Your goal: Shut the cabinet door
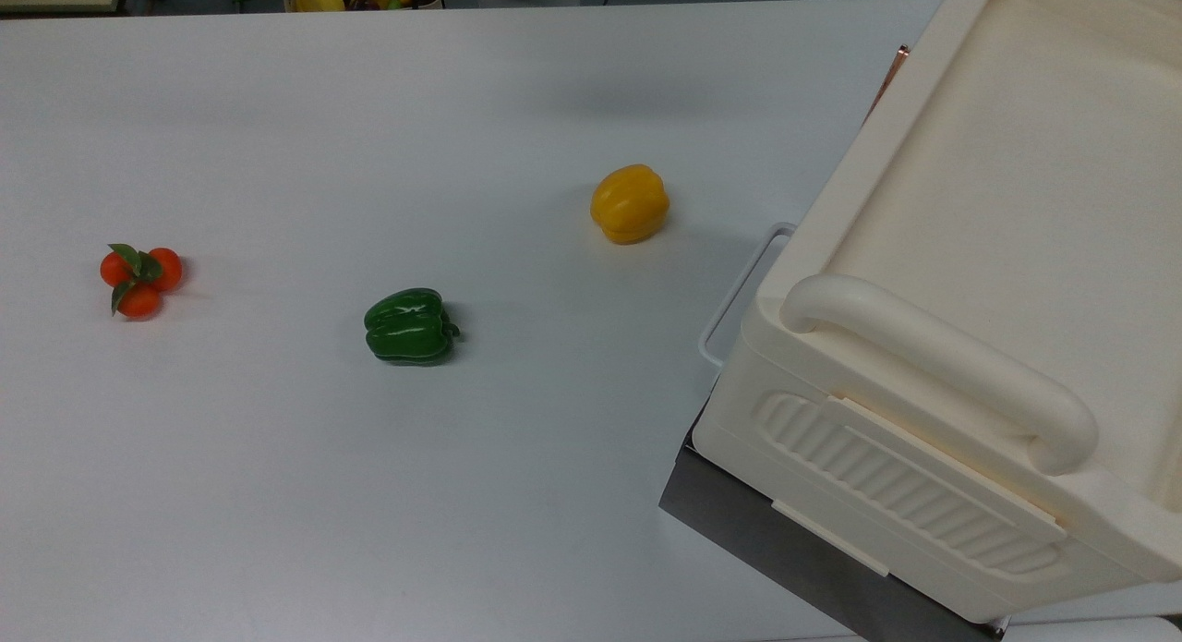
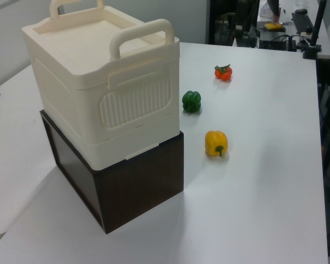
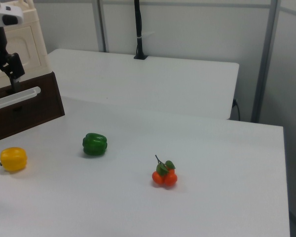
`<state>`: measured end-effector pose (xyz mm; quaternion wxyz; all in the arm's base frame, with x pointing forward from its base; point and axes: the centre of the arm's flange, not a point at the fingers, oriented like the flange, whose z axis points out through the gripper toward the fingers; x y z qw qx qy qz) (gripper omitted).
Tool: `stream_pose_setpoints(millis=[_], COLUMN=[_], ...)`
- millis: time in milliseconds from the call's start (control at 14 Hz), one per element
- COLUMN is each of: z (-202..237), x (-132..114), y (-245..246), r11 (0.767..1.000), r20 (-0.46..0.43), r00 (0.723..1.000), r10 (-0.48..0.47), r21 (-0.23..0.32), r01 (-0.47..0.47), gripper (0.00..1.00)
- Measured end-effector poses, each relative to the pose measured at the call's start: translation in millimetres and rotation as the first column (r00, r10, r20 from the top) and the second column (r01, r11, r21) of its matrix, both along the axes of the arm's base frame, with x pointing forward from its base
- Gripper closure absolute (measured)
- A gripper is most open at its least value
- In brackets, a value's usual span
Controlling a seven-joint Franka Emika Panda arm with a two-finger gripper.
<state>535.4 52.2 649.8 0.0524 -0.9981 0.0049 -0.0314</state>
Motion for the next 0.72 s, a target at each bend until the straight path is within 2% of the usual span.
stream_pose_setpoints(millis=[215, 501, 716], z=[0, -2, -2], x=[1, 6, 6], y=[-2, -22, -23], r11=[1.000, 0.998, 0.998], r20=[0.004, 0.022, 0.022], r00=[1.000, 0.998, 0.998], r10=[-0.006, 0.055, 0.060], r21=[-0.005, -0.009, -0.010], r01=[0.006, -0.055, -0.060], gripper=[0.00, 0.00, 0.00])
